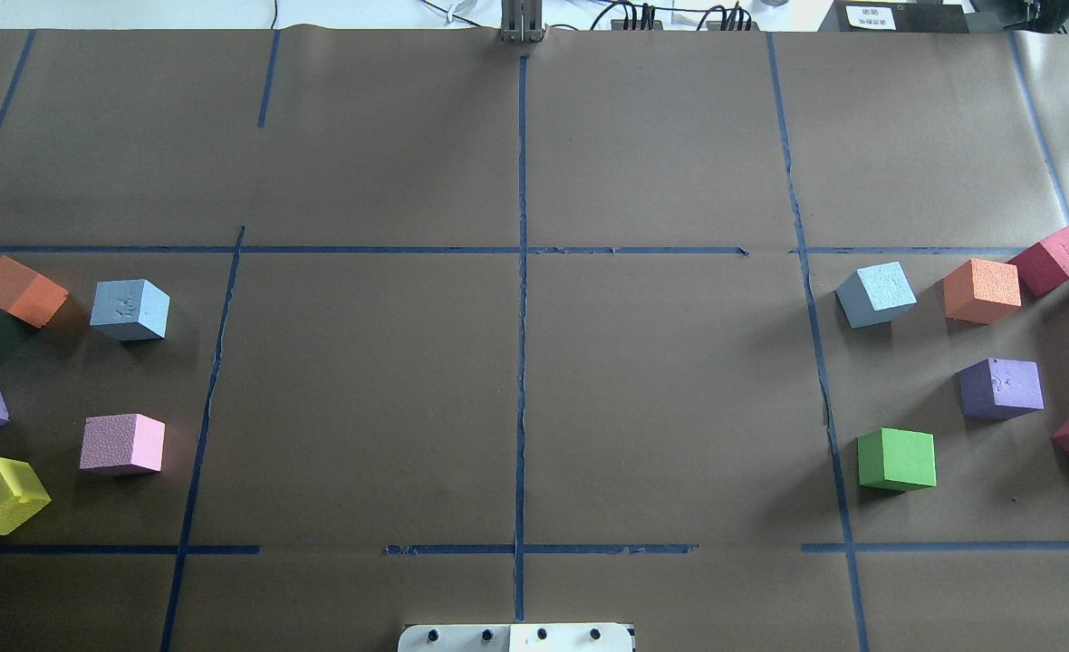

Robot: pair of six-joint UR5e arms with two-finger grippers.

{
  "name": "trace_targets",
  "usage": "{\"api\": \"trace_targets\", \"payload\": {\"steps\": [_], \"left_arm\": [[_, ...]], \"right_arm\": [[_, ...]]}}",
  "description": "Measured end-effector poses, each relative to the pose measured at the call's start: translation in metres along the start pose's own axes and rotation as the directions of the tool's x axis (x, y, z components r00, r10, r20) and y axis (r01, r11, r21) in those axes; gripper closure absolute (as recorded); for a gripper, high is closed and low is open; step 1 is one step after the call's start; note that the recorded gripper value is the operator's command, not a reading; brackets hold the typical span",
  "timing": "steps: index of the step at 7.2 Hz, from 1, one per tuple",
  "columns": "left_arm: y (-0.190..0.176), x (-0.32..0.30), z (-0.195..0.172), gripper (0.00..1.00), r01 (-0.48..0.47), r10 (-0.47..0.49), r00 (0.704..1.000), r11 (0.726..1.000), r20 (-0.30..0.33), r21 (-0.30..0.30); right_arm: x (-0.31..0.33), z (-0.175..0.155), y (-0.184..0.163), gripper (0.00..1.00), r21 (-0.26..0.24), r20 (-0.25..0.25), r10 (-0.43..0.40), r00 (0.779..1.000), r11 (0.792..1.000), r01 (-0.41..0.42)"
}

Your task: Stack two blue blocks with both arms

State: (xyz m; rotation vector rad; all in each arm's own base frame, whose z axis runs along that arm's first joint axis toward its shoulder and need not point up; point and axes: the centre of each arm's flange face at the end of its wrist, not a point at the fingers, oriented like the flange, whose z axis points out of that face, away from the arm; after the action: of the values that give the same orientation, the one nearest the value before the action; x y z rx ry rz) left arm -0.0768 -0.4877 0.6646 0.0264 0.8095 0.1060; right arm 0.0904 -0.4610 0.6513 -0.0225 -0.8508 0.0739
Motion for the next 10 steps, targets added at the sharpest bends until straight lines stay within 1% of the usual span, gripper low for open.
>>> {"api": "trace_targets", "payload": {"steps": [7,9,10], "left_arm": [[-0.006,0.006,-0.006,0.00,-0.008,0.008,1.000,1.000,0.002,0.013],[-0.006,0.006,-0.007,0.00,-0.008,0.008,1.000,1.000,0.002,0.014],[-0.006,0.007,-0.008,0.00,-0.009,0.009,1.000,1.000,0.003,0.016]], "right_arm": [[-0.005,-0.005,-0.006,0.00,0.015,-0.004,-0.017,1.000,1.000,0.017],[-0.018,-0.011,-0.014,0.00,0.036,-0.001,-0.048,0.999,0.998,0.048],[-0.032,-0.019,-0.027,0.00,0.060,-0.002,-0.083,0.997,0.995,0.083]]}}
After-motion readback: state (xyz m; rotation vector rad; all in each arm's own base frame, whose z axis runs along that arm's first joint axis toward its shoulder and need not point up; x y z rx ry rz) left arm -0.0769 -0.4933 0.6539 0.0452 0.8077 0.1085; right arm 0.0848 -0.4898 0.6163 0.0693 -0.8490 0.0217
